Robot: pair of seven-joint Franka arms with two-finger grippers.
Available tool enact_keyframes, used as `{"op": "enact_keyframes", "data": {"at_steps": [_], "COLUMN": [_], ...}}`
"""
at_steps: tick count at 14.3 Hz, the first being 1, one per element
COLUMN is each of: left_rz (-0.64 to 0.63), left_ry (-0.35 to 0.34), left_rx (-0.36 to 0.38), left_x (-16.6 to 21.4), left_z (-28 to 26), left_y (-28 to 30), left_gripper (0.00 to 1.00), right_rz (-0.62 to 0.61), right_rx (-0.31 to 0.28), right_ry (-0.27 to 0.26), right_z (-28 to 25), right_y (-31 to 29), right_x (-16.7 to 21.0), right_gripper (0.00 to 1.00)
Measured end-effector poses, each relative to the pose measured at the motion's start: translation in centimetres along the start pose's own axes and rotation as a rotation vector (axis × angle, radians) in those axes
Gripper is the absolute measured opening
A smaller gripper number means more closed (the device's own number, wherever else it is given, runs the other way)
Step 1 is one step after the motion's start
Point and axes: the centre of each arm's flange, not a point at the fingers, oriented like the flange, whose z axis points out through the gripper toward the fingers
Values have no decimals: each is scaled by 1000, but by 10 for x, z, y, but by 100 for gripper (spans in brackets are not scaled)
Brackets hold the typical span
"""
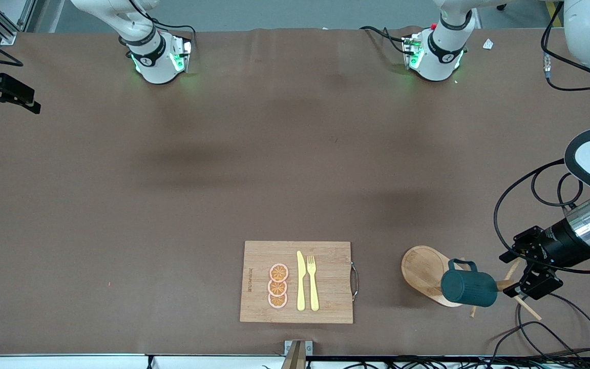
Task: Transfer cup from left to right arm and place
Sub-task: 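Move the left gripper toward the teal mug on the wooden stand, then grasp the teal mug on the stand with the left gripper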
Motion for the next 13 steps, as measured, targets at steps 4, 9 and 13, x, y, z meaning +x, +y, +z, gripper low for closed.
{"op": "enact_keyframes", "data": {"at_steps": [4, 9, 13], "left_rz": [-40, -56, -74], "left_ry": [-6, 5, -3], "left_rx": [0, -8, -27], "left_x": [10, 18, 17], "left_z": [16, 36, 54], "left_y": [-7, -14, -15], "left_gripper": [100, 100, 100], "right_rz": [0, 1, 1], "right_rx": [0, 0, 0], "right_ry": [-1, -1, -1], "right_z": [0, 0, 0], "right_y": [0, 0, 0], "right_x": [0, 0, 0], "right_gripper": [100, 100, 100]}}
